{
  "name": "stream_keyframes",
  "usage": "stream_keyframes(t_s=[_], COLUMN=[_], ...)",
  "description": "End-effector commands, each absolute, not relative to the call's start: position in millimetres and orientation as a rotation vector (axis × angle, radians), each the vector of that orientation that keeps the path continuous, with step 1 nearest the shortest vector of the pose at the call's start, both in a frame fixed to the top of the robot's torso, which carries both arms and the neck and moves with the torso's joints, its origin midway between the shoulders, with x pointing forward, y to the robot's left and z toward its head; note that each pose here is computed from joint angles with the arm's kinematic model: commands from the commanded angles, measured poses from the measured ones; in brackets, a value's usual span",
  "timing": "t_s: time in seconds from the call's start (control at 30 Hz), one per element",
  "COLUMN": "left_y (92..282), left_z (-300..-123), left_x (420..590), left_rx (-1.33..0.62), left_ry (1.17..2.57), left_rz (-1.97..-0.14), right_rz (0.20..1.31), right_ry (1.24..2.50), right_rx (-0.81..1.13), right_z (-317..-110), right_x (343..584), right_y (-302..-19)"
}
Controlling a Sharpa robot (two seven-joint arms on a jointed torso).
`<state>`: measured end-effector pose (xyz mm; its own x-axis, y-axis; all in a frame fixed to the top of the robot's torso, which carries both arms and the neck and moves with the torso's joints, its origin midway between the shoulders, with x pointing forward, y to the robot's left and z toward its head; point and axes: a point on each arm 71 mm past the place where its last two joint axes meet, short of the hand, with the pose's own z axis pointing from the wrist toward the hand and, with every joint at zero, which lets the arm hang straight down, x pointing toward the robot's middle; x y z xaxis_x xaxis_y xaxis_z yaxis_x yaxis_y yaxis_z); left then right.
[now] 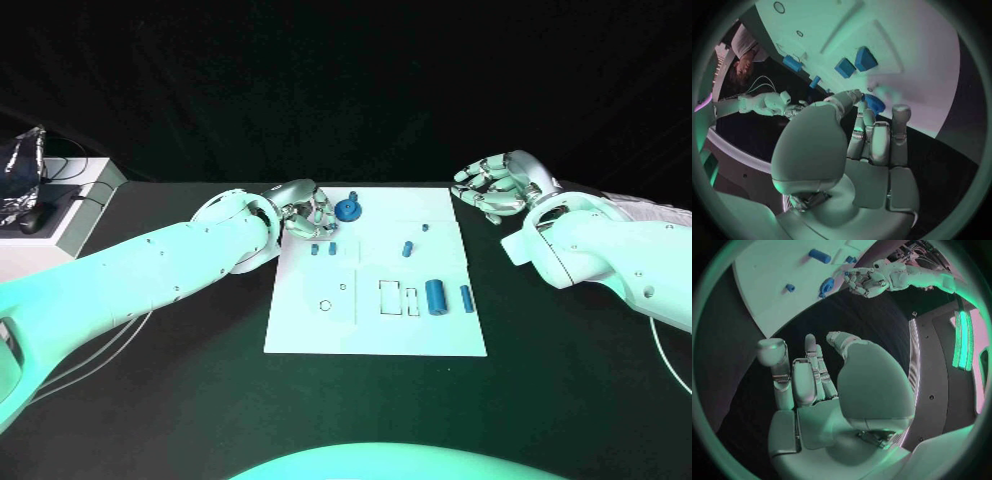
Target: Assemble the parts on the task board
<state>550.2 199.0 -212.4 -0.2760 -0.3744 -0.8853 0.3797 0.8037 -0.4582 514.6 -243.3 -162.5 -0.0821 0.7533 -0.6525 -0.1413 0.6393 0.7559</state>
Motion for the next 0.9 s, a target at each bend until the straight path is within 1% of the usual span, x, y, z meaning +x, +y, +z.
stream_keyframes(t_s=[0.03,0.9], left_y=[197.7,201.2], left_z=[-214.2,-218.3], left_x=[549.9,551.7], left_rx=[-0.008,-0.019], left_ry=[1.719,1.735], left_rz=[-0.749,-0.739], right_rz=[0.817,0.818], right_ry=[1.476,1.475], right_rx=[0.527,0.527], right_z=[-162.3,-162.2], right_x=[514.2,514.0], right_y=[-241.4,-240.8])
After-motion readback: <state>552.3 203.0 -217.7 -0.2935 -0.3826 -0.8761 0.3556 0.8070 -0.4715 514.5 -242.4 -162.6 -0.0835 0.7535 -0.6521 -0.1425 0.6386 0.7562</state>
